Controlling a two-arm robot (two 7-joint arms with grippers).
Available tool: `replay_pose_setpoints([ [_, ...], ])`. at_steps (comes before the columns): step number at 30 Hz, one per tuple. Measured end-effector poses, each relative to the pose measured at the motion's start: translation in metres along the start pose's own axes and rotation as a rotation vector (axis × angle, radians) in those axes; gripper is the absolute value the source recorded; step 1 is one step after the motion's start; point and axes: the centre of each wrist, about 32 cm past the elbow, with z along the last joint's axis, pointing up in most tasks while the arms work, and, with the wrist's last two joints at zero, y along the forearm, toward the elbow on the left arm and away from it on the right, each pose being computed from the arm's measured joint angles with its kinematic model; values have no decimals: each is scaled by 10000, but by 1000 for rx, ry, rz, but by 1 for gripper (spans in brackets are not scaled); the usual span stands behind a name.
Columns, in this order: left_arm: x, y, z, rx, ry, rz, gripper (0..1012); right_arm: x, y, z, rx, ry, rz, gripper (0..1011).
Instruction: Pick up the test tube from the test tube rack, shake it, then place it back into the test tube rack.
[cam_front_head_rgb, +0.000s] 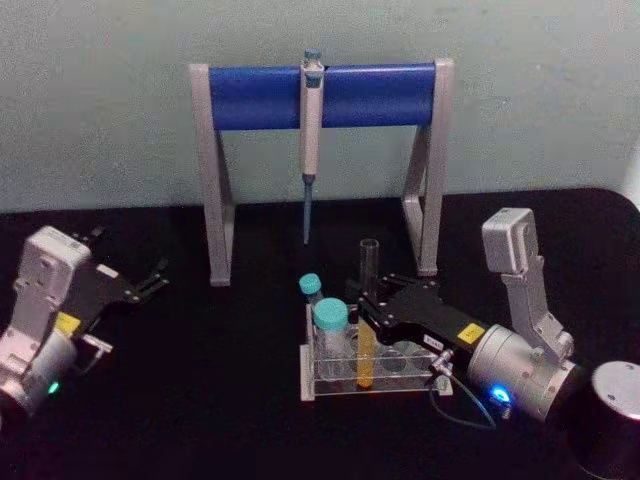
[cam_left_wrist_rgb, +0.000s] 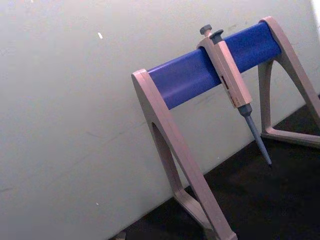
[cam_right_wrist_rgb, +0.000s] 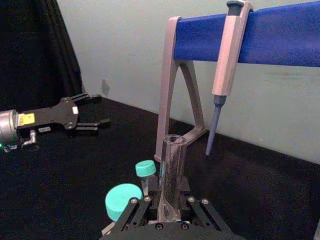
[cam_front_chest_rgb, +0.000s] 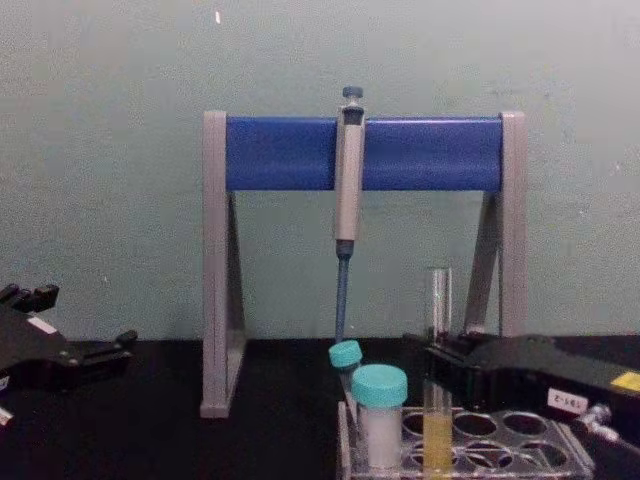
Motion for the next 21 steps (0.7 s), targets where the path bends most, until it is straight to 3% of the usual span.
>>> replay_pose_setpoints([
  [21, 0, 0, 0, 0, 0, 0, 1001, 3, -1, -5, 0, -1, -1, 235],
])
